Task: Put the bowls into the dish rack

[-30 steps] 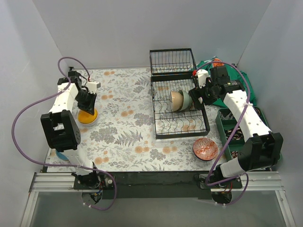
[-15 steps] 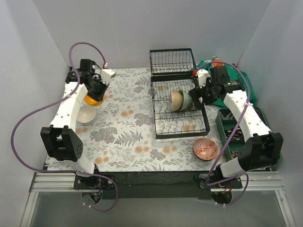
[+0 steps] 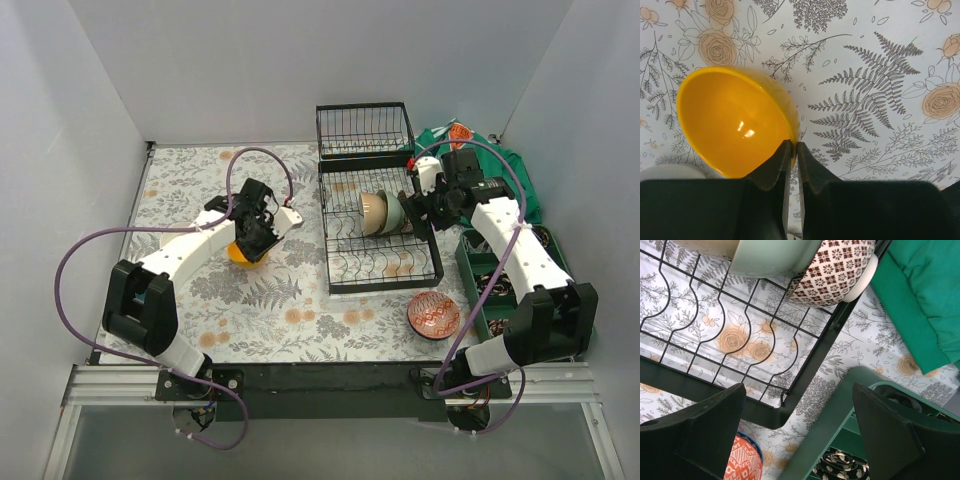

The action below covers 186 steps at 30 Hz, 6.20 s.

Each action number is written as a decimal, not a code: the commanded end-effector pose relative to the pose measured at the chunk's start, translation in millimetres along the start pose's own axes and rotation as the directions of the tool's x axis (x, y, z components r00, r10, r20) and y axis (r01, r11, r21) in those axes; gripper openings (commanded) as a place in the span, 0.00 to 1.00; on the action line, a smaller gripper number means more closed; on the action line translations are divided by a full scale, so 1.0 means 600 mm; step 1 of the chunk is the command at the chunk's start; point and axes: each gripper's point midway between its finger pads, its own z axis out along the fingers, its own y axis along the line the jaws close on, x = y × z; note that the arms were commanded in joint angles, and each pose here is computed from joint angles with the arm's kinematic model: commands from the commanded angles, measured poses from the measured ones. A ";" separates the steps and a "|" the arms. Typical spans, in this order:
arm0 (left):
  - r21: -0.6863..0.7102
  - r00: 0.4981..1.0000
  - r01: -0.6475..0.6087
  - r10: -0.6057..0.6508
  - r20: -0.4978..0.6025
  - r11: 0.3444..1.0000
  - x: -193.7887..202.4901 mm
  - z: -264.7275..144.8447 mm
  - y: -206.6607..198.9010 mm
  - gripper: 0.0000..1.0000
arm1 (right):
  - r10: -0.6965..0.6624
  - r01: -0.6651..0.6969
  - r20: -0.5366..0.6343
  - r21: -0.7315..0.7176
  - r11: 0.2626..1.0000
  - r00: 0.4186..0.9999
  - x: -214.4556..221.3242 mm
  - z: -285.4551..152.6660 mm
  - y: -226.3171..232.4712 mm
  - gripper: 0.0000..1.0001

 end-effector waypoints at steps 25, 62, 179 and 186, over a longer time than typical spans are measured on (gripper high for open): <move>-0.217 0.997 -0.072 0.073 -0.007 0.974 0.030 0.037 0.020 0.00 | -0.030 0.028 0.057 0.028 0.999 0.998 -0.023 -0.016 -0.007 0.96; 0.868 0.341 0.059 -0.827 0.447 0.493 -0.425 -0.153 -0.097 0.00 | -0.024 0.039 -0.074 0.201 0.979 0.997 0.086 -0.050 -0.040 0.96; 0.861 0.600 0.178 -0.746 0.290 0.477 -0.420 0.045 -0.081 0.00 | -0.002 0.023 -0.148 0.142 0.990 0.989 0.087 -0.007 -0.042 0.96; 0.945 0.546 0.092 -0.809 0.216 0.314 -0.407 0.008 -0.093 0.00 | -0.003 0.027 -0.169 0.140 0.990 0.986 0.086 -0.006 -0.045 0.96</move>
